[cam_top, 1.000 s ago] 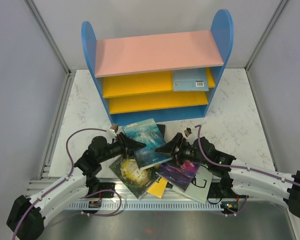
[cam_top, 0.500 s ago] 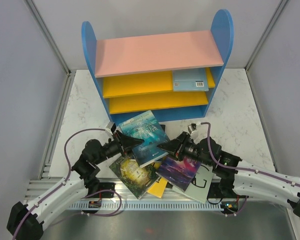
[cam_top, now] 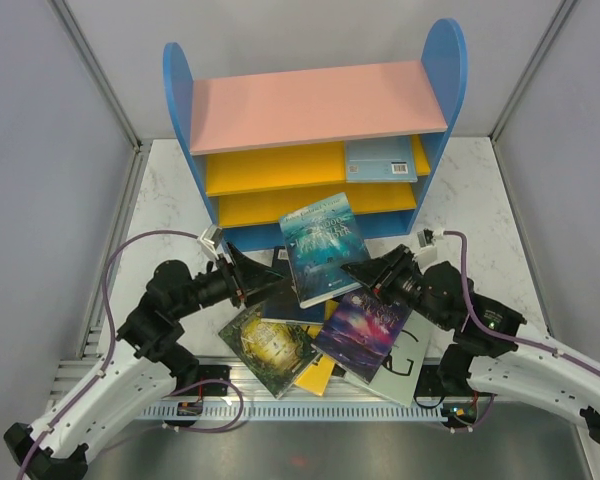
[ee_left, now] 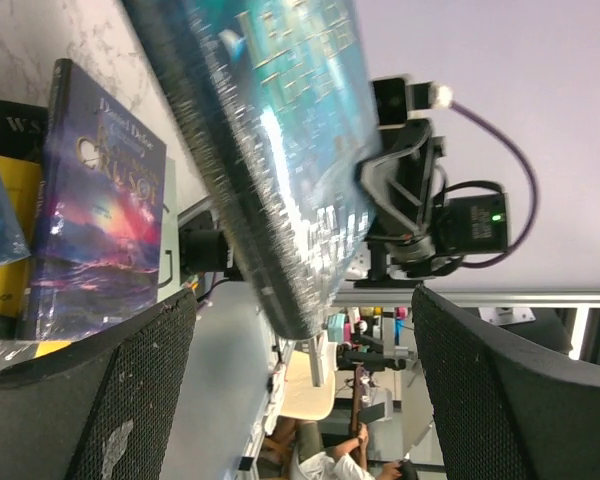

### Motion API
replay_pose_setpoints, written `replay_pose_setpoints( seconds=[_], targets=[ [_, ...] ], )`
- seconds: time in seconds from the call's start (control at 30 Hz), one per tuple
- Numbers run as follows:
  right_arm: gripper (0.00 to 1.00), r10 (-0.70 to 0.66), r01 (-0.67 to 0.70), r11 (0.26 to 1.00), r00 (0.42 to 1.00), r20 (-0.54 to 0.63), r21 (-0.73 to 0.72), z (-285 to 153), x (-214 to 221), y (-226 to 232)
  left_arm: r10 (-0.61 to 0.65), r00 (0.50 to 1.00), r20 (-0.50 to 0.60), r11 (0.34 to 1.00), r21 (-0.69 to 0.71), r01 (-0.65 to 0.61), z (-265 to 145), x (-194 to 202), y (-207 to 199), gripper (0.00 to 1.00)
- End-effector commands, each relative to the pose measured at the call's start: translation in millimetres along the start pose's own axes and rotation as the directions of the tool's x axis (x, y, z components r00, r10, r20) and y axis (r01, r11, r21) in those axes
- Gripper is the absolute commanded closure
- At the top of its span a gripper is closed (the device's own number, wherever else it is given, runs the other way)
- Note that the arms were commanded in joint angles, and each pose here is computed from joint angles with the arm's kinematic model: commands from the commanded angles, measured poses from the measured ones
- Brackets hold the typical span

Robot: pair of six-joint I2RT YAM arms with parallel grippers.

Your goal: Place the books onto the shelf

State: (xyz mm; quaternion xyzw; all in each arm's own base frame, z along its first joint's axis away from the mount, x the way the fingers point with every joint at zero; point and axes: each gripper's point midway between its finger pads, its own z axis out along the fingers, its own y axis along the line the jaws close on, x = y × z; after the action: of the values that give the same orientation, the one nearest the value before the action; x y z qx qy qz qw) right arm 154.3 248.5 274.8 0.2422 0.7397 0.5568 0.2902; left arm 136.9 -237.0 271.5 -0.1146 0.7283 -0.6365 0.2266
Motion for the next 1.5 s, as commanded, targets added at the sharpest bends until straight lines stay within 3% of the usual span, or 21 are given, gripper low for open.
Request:
replay_pose_setpoints(
  seconds=[0.0, 0.33, 0.47, 0.53, 0.7, 1.03, 1.47],
  targets=[
    [1.00, 0.040, -0.024, 0.964, 0.998, 0.057, -0.266, -25.0, -22.8, 103.8, 0.061, 0.998, -0.020, 0.997, -0.053, -0.062, -5.9, 4.7, 12.6, 0.10],
    [1.00, 0.003, 0.003, 0.946, 1.000, 0.017, -0.324, -21.7, -18.4, 156.5, 0.072, 0.997, -0.018, 0.996, -0.061, -0.073, -7.5, 5.1, 14.9, 0.10],
    [1.00, 0.031, 0.003, 0.941, 0.995, 0.094, -0.338, -22.6, -39.6, 164.0, 0.075, 0.997, -0.018, 0.995, -0.060, -0.076, -7.8, 5.2, 15.0, 0.10],
    [1.00, 0.034, -0.007, 0.940, 0.997, 0.075, -0.342, -15.1, -43.1, 168.5, 0.076, 0.997, -0.019, 0.995, -0.062, -0.077, -7.9, 5.3, 15.4, 0.10],
    [1.00, 0.036, 0.014, 0.939, 0.990, 0.137, -0.345, 3.6, -94.8, 180.2, 0.078, 0.997, -0.025, 0.995, -0.064, -0.079, -7.2, 5.6, 15.3, 0.11],
    [1.00, 0.104, 0.003, 0.920, 0.962, 0.253, -0.391, -5.1, -194.9, 176.7, 0.108, 0.994, -0.022, 0.991, -0.072, -0.110, -14.7, 6.7, 11.5, 0.11],
    [1.00, 0.191, -0.070, 0.943, 0.914, 0.359, -0.325, 7.1, -240.9, 129.7, 0.145, 0.989, -0.040, 0.983, -0.105, -0.149, -8.5, 2.7, 11.7, 0.11]
  ],
)
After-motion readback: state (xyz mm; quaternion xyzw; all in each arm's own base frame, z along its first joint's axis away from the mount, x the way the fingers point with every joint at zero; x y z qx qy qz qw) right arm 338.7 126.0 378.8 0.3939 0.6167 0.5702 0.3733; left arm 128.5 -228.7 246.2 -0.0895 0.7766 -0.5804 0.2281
